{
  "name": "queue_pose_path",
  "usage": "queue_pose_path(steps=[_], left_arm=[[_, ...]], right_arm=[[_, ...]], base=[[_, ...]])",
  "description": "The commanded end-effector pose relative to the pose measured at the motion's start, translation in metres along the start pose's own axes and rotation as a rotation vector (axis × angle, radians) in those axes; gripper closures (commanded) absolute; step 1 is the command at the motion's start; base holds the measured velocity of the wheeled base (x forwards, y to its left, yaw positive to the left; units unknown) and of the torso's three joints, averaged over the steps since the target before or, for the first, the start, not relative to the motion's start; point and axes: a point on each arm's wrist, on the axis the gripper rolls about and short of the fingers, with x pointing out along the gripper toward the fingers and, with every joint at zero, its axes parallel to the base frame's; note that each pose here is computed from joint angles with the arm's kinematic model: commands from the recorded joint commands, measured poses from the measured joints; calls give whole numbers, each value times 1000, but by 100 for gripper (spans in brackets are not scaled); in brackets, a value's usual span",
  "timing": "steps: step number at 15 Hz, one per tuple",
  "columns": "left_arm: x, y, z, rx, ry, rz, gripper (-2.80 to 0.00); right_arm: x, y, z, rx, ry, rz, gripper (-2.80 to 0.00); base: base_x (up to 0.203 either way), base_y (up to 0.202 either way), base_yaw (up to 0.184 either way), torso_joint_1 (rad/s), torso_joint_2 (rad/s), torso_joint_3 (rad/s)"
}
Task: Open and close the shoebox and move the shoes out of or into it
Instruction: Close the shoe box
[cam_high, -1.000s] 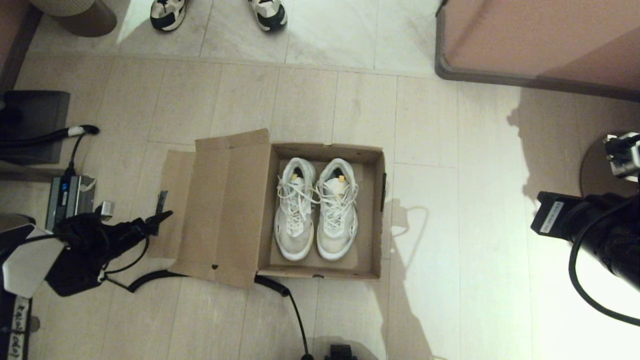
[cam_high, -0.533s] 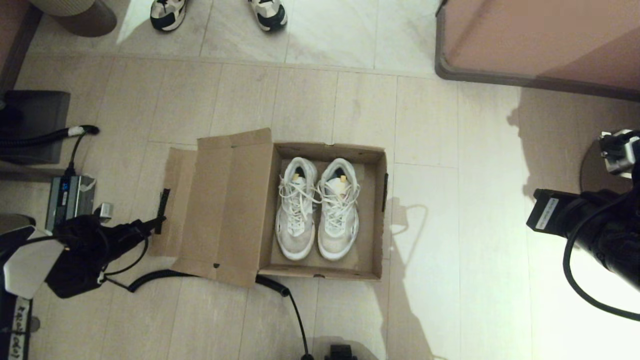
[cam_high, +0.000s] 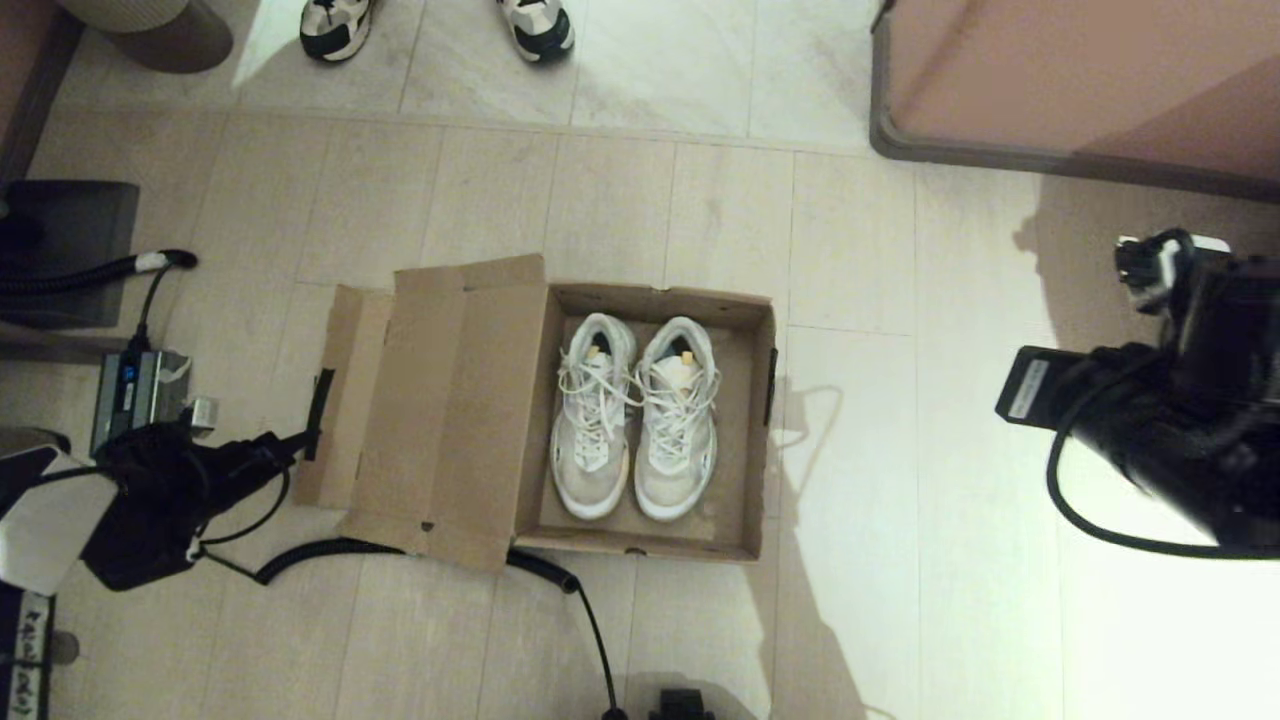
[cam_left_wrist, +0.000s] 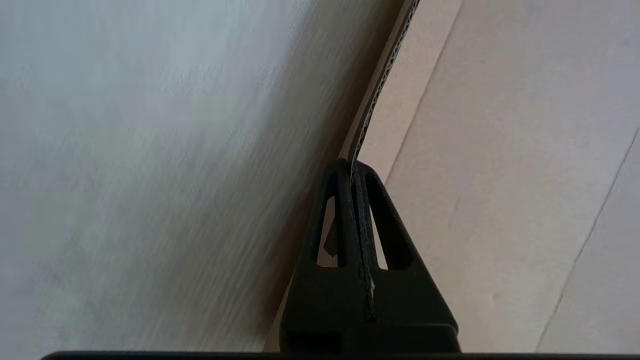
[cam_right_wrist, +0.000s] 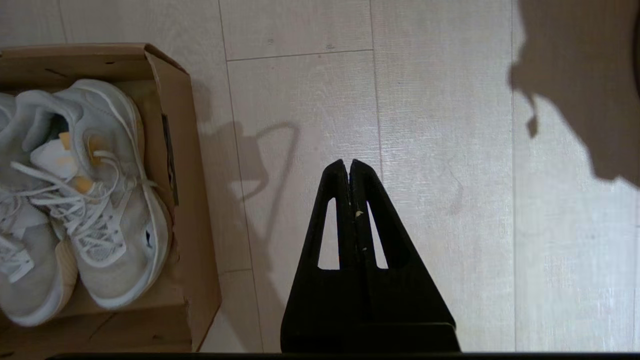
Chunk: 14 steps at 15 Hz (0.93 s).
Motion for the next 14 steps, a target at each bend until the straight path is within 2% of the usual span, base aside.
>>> queue_pose_path(steps=[1,3,6,8,11,14], left_arm=[[-8,-19,32,40,-45,-14,0],[-18,-39,55,49,-57,-14,0],[-35,-65,72,45,-51,-12,0],[-46,-79,76,37,-41,-9,0],[-57,-94,78,31,-32,-10,0],[-63,-112,80,33,-25,-24,0]], right_arm=[[33,16,-19,-37,64,-19,0],[68,30,-41,-67,125,-39,0],[114,43,-67,-66,174,-59,0],[129,40,-79,-32,207,-58,0],[149,32,-117,-61,292,-99,0],[172,33,-161,-84,317,-108,0]], base=[[0,0,0,0,0,0],[0,0,0,0,0,0],[0,0,0,0,0,0],[0,0,0,0,0,0],[0,0,0,0,0,0],[0,0,0,0,0,0]])
